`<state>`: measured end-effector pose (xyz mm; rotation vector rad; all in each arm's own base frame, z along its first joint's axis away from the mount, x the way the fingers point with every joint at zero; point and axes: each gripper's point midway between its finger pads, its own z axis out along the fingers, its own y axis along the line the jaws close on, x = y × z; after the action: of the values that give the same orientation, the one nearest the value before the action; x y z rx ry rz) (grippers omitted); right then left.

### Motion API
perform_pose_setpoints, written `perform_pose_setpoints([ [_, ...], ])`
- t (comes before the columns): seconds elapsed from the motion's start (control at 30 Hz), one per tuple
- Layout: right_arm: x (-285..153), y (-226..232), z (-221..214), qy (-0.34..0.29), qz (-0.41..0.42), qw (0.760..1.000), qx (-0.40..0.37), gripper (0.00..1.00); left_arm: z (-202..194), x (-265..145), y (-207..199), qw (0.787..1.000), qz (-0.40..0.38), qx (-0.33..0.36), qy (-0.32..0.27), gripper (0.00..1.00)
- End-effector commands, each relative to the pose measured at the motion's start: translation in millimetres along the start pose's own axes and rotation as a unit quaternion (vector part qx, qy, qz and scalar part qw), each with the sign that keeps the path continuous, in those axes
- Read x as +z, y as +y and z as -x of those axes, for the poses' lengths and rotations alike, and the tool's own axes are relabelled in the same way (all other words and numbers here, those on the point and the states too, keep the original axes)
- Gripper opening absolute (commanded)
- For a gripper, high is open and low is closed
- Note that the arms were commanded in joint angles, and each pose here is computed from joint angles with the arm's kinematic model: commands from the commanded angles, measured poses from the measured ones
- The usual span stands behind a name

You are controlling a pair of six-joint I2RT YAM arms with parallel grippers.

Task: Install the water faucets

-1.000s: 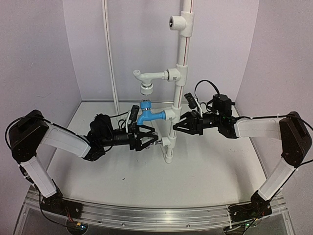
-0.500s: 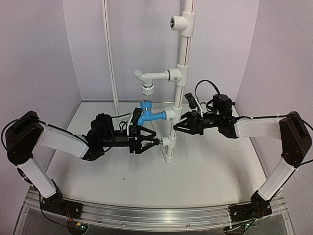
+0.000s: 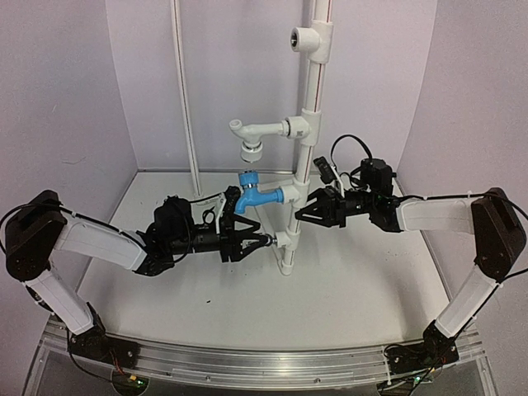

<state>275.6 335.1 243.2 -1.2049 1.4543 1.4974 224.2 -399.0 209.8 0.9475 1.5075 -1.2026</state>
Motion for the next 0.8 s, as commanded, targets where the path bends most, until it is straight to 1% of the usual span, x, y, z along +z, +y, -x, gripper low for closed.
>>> perform_pose_setpoints([
  [0.0,10,-10,-7,0.016,-0.018,0.989,0.144,0.00,-13,-3,-45,0.997,-0.056,0.044,-0.005,0.60],
  [0.23,10,-8,-7,0.016,-0.017,0.989,0.144,0.00,2,-27,-36,0.996,-0.011,0.037,-0.084,0.68],
  [0.37,10,-9,-7,0.016,-0.017,0.989,0.145,0.00,6,-37,-39,0.992,0.001,0.072,-0.106,0.70],
  [0.5,9,-9,-6,0.015,-0.018,0.989,0.145,0.00,7,-41,-47,0.981,0.025,0.160,-0.106,0.78],
  [0.57,9,-8,-6,0.015,-0.018,0.989,0.145,0.00,5,-41,-52,0.971,0.037,0.218,-0.091,0.79],
  [0.67,9,-9,-6,0.015,-0.019,0.989,0.145,0.00,1,-39,-61,0.955,0.047,0.286,-0.062,0.80],
  [0.77,10,-8,-6,0.015,-0.019,0.989,0.145,0.00,-2,-37,-62,0.940,0.057,0.335,-0.030,0.80],
])
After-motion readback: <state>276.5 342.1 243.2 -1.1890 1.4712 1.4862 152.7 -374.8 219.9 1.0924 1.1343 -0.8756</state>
